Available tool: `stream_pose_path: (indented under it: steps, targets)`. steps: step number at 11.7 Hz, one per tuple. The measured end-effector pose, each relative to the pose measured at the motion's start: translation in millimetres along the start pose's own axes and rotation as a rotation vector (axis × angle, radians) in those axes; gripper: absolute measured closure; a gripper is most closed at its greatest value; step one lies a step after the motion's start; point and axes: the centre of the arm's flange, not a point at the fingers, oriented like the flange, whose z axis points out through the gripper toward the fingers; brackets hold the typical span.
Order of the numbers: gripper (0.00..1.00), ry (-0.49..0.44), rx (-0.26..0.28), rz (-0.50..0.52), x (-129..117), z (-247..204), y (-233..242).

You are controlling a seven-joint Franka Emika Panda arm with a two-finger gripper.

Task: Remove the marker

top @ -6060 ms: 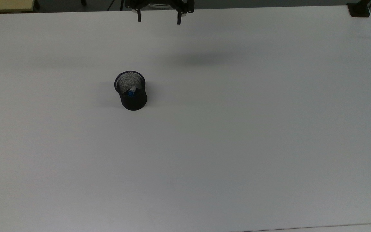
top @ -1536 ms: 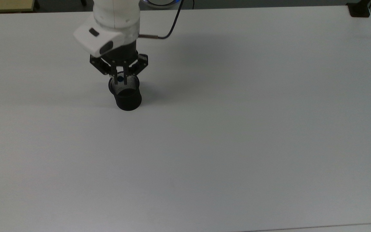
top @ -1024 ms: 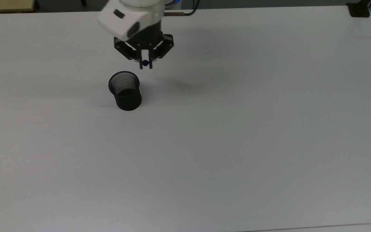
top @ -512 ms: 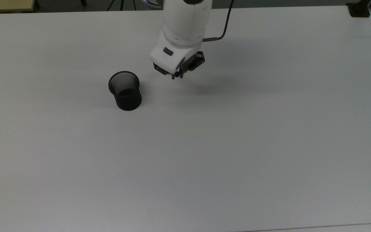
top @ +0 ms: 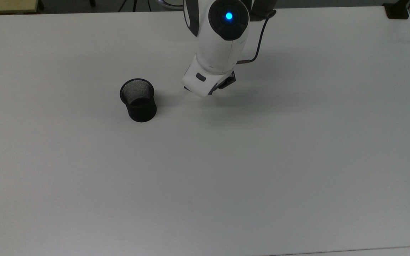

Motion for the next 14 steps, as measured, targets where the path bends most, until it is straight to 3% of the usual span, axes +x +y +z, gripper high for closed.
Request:
stream_pose_path:
  steps: [3,7,8,9,10,14]
  targets:
    - [0.68,0.007,0.001,0.007,8,15,-1]
    - [0.15,0.047,0.002,0.018,10,-4,3]
    - [0.14,0.083,0.002,0.025,6,-25,8]
    - [0.04,0.123,0.001,0.034,-2,-51,13]
    - [0.0,0.148,-0.001,0.043,-16,-79,18]
    - [0.0,0.188,0.002,0.123,-99,-183,62]
